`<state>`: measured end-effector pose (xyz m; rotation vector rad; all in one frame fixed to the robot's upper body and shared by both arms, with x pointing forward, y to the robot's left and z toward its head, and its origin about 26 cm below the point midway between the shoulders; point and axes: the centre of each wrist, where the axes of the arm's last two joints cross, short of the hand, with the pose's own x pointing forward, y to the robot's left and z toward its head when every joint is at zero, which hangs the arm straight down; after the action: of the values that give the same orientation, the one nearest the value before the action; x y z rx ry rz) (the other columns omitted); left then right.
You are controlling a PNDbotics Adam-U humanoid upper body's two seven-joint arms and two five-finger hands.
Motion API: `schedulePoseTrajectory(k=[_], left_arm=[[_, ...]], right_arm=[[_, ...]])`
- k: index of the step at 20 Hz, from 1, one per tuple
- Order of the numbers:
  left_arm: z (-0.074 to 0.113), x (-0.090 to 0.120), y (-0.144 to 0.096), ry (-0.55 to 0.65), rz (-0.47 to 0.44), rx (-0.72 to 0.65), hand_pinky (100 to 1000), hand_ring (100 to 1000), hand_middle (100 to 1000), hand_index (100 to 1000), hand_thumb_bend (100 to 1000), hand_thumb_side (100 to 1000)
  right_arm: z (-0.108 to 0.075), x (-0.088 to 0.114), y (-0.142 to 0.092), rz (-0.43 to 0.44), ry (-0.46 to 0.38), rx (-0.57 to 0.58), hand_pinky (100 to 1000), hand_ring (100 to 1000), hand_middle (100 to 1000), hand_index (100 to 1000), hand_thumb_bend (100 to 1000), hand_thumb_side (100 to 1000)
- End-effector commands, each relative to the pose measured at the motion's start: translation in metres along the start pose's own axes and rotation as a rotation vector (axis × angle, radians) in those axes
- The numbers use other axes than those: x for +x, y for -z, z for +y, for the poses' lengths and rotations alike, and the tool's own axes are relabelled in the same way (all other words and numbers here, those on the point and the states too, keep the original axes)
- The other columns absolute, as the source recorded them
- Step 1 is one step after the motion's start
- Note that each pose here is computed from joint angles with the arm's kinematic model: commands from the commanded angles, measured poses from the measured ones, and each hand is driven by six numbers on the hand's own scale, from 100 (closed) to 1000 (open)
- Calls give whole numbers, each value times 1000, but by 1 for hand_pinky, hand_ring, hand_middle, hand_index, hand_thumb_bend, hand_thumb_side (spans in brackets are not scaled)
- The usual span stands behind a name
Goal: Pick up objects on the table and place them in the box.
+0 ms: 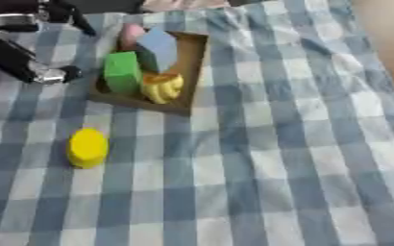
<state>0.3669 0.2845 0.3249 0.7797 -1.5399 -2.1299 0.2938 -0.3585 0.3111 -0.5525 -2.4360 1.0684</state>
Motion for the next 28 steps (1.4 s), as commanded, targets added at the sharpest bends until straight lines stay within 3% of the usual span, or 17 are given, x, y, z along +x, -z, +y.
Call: schedulePoseTrajectory(k=[1, 5, 10, 17, 21, 28], left_arm=[[12, 15, -19, 90, -21, -42, 941, 899, 750, 875, 494, 874], [-1, 28, -28, 102, 24, -53, 942, 902, 746, 877, 555, 901], [-20, 37, -30, 79, 55, -104, 935, 898, 744, 884, 519, 946], [-35, 41, -32, 57, 89, -159, 938, 905, 769, 896, 508, 885], [-36, 42, -29, 48, 106, -90, 929, 900, 782, 932, 469, 801], [-45, 40, -10, 39, 120, -21, 926, 903, 793, 927, 454, 810]], right_arm=[[-9, 4, 2, -14, -29, -11, 858, 618, 446, 759, 100, 470], [-10, 4, 2, -14, -29, -17, 858, 618, 446, 759, 100, 470], [-9, 4, 2, -13, -25, -19, 859, 617, 445, 759, 100, 470], [-8, 3, 0, -4, -20, -21, 860, 616, 443, 760, 100, 470], [-6, 2, -1, 2, -15, -18, 862, 615, 441, 760, 100, 470], [-4, 0, -2, 7, -8, -11, 863, 615, 440, 760, 100, 470]])
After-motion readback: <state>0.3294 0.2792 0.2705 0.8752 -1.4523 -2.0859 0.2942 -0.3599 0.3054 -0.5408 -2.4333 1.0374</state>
